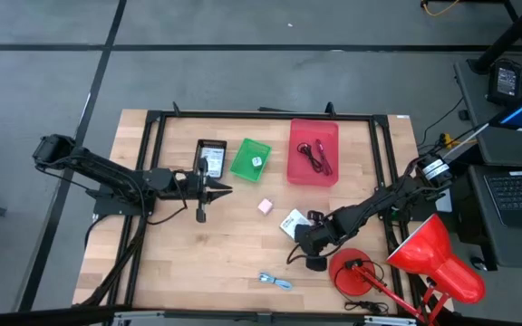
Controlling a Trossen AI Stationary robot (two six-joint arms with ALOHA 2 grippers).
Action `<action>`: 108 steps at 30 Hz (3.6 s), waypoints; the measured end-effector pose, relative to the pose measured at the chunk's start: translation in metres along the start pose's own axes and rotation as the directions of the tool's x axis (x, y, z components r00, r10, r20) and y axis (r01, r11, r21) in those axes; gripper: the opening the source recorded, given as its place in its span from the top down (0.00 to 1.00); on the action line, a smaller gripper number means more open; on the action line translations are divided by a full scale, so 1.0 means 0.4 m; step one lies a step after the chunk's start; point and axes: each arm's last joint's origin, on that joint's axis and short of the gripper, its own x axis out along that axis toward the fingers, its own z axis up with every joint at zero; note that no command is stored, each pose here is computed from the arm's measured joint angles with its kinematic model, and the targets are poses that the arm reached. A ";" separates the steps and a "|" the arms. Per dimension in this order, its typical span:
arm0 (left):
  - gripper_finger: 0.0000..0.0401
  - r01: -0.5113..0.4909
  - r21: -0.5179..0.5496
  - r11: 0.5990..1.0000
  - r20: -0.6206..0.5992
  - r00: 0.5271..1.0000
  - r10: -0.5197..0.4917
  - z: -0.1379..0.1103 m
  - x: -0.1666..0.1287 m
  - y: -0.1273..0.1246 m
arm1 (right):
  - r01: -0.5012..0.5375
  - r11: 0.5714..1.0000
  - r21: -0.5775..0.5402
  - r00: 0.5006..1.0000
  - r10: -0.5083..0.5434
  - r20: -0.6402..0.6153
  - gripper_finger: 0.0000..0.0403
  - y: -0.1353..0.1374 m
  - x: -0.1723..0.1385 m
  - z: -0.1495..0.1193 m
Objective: Pick and place items into bin
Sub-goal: Stack the white box on top of the white box
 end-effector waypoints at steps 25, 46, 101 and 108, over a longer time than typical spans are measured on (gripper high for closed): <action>0.92 -0.042 -0.219 0.975 -0.294 0.956 -0.024 -0.051 0.270 -0.072 | -0.022 0.963 -0.270 1.000 0.017 -0.019 1.00 0.000 0.002 -0.003; 0.66 -0.059 -0.450 0.891 -0.521 0.828 -0.208 -0.102 0.424 -0.009 | -0.020 0.963 -0.270 1.000 0.016 -0.018 1.00 0.000 0.003 -0.004; 0.58 -0.144 -0.447 0.883 -0.691 0.683 -0.238 -0.270 0.613 0.009 | 0.003 0.956 -0.295 1.000 -0.003 0.001 1.00 -0.001 0.003 -0.002; 0.58 -0.140 -0.488 0.861 -0.687 0.670 -0.280 -0.278 0.613 0.008 | 0.004 0.955 -0.295 1.000 -0.004 0.002 1.00 -0.001 0.003 -0.001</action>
